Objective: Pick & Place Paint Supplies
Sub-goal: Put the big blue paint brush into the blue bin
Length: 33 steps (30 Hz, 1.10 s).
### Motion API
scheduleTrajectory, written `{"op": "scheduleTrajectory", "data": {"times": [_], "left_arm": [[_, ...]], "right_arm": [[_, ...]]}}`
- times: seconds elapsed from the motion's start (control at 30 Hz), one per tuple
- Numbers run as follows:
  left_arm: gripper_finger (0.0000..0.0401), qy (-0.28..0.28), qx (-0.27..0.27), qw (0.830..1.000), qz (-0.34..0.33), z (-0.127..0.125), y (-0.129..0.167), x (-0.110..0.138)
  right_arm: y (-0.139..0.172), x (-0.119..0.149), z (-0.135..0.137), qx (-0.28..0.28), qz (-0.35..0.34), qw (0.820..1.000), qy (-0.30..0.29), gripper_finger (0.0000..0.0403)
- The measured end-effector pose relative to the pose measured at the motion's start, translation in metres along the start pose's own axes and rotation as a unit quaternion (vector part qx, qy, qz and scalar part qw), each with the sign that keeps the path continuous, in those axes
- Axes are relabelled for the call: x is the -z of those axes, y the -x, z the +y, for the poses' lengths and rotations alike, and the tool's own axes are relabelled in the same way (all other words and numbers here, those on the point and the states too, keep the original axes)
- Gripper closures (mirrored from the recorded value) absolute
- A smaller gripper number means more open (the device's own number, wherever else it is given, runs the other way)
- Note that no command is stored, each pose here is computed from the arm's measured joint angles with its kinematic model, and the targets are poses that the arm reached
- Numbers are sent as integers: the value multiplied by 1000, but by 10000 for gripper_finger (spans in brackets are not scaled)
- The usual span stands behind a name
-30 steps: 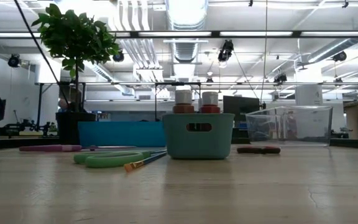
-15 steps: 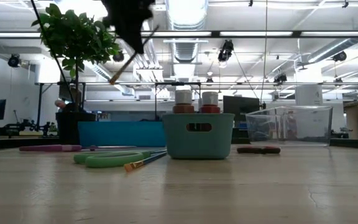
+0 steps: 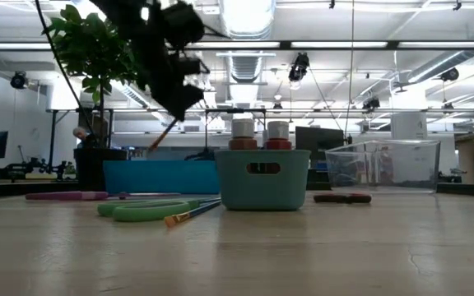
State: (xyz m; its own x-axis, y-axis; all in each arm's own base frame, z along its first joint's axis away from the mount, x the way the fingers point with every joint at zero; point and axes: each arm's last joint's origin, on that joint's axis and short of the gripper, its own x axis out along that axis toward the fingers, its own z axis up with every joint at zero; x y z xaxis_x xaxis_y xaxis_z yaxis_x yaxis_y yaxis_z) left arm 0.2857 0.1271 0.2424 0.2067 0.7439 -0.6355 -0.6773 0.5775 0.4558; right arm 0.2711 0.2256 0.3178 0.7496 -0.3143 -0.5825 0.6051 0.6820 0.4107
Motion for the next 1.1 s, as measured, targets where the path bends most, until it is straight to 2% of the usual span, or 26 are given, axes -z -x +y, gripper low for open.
{"op": "scheduleTrajectory", "data": {"times": [0.33,0.8,1.1], "left_arm": [[369,-50,-19,998,33,7,-31,34],[367,-52,-14,998,34,8,-33,35],[298,-71,-5,997,35,8,-33,35]], "right_arm": [[-1,-1,-1,4,-1,1000,-4,126],[-2,-2,-1,6,-3,1000,-16,126],[-2,-2,-1,6,-5,1000,-16,126]]}}
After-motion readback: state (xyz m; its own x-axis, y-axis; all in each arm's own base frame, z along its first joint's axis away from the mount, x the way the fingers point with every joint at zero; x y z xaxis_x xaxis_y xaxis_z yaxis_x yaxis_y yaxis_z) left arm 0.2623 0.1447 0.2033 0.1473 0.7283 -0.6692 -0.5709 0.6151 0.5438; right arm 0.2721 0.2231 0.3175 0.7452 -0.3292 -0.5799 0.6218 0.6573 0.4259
